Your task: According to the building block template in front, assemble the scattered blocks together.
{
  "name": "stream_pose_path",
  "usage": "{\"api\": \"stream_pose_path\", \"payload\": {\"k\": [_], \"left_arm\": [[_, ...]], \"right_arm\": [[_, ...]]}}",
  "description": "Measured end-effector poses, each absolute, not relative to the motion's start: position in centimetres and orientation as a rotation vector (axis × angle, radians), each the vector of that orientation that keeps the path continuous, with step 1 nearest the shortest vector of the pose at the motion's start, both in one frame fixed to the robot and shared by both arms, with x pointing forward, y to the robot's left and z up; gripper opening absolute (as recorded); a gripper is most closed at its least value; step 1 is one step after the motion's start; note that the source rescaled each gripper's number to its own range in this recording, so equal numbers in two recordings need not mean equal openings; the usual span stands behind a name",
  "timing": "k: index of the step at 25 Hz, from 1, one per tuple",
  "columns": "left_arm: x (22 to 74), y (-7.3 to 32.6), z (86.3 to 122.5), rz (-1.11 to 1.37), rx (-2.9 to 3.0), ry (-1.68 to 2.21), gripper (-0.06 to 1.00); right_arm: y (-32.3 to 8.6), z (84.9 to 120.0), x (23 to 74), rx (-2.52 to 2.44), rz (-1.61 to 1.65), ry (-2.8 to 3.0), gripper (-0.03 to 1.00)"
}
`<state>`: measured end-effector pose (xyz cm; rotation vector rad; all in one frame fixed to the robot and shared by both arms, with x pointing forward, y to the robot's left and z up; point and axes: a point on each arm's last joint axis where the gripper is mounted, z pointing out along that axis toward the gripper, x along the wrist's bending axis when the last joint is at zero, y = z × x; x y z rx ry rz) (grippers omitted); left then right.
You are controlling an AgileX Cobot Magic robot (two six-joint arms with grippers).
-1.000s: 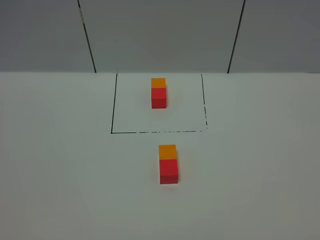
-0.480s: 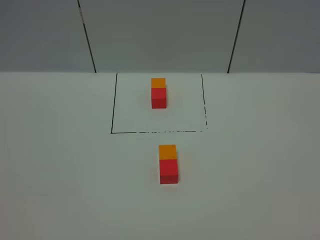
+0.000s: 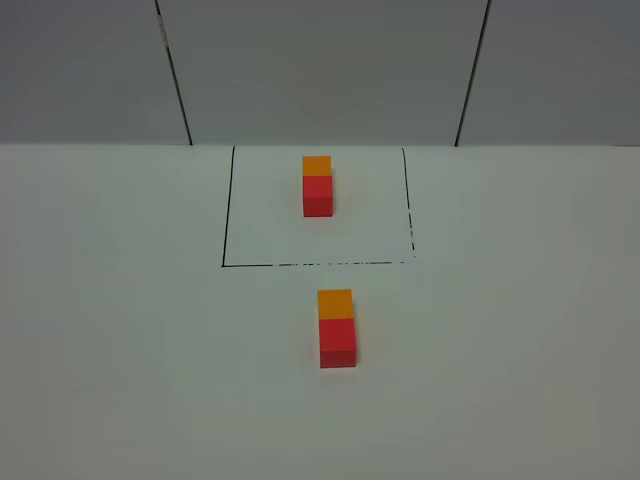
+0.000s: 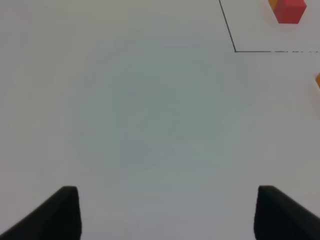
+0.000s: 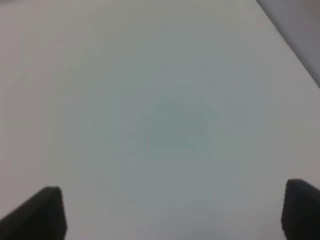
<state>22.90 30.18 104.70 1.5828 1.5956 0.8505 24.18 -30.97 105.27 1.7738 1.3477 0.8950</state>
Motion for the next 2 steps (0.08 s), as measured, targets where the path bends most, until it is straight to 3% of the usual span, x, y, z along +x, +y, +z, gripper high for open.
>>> {"api": "stream_pose_path", "payload": {"k": [2], "left_arm": [[22.9,30.18,104.7,0.851,1.583,1.596,0.57]], "right_arm": [[-30.97,105.27,24.18,1.774,0.895,1.348,0.74]]}}
